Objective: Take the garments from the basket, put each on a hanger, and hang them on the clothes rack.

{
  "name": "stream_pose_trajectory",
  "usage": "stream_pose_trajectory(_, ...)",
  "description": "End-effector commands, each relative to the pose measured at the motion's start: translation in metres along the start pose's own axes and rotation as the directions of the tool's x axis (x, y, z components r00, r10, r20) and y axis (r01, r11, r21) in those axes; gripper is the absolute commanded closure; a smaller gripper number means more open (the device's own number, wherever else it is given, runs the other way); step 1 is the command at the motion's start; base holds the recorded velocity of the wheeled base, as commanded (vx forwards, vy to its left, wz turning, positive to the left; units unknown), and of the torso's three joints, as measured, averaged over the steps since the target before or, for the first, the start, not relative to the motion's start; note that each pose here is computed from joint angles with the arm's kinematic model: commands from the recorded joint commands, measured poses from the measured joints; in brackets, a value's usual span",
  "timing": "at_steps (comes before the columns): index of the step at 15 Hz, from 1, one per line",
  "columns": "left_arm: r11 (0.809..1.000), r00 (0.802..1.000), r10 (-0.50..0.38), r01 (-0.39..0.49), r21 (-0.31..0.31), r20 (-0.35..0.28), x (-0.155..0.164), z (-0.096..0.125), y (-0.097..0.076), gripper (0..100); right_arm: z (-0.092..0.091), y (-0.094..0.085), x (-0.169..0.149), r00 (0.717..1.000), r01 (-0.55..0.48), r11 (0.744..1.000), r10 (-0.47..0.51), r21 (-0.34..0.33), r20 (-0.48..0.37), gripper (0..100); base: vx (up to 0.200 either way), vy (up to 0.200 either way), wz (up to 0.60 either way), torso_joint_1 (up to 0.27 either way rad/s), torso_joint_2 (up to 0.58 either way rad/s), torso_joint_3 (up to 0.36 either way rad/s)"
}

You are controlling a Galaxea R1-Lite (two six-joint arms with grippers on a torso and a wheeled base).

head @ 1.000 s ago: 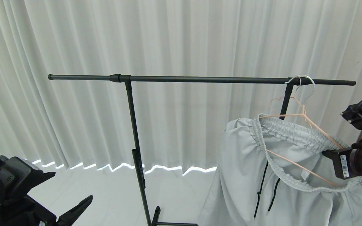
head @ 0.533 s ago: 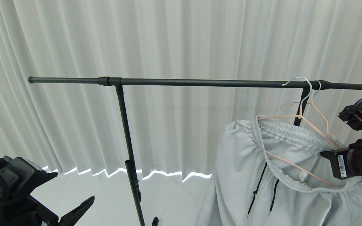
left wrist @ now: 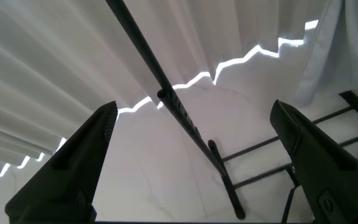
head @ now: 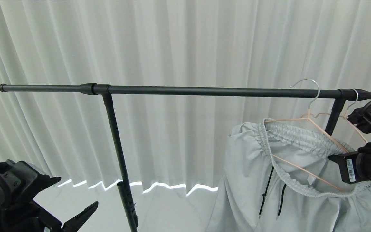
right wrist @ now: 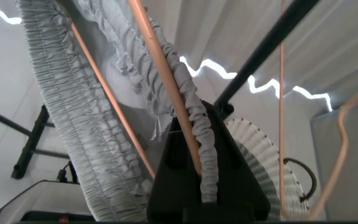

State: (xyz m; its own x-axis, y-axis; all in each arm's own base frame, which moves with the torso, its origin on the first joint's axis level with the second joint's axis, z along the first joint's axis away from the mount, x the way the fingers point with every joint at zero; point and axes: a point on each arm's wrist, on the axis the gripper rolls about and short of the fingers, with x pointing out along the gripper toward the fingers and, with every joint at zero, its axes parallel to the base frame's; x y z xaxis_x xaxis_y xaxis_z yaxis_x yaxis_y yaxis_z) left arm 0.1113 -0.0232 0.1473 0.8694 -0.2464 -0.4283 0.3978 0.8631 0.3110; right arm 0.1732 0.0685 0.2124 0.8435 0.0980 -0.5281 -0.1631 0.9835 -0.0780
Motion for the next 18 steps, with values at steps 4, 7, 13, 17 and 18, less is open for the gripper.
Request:
stream_pose_trajectory(4, 1.000, 1.000, -0.001, 0.001, -0.002, -0.004, 0.001, 0.000, 0.000, 0, 0.013, 0.002, 0.002, 0.999, -0.005, 1.000, 0.006, -0.013, 0.041, 100, 0.000, 0.000, 0.00, 0.000, 0.00, 0.000)
stream_pose_trajectory(7, 1.000, 1.000, 0.000, 0.000, -0.003, -0.003, 0.000, -0.001, 0.000, 0, 0.029, 0.007, 0.019, 0.999, -0.003, 1.000, 0.003, -0.011, 0.050, 100, 0.000, 0.000, 0.00, 0.000, 0.00, 0.000)
stream_pose_trajectory(13, 1.000, 0.999, -0.007, 0.007, 0.006, 0.031, -0.002, 0.002, -0.002, 0, 0.025, 0.017, 0.063, 0.999, 0.021, 0.999, -0.022, -0.026, -0.027, 100, 0.000, 0.000, 0.00, 0.000, 0.00, 0.000)
stream_pose_trajectory(17, 1.000, 0.999, -0.014, 0.014, 0.009, 0.037, -0.003, 0.002, -0.003, 0, 0.022, 0.019, 0.073, 0.999, 0.027, 0.999, -0.029, -0.029, -0.045, 100, 0.000, 0.000, 0.00, 0.000, 0.00, 0.000)
stream_pose_trajectory(18, 1.000, 0.999, -0.021, 0.021, 0.011, 0.034, -0.003, 0.001, -0.004, 0, 0.021, 0.019, 0.073, 0.998, 0.028, 0.999, -0.029, -0.030, -0.048, 100, 0.000, 0.000, 0.00, 0.000, 0.00, 0.000)
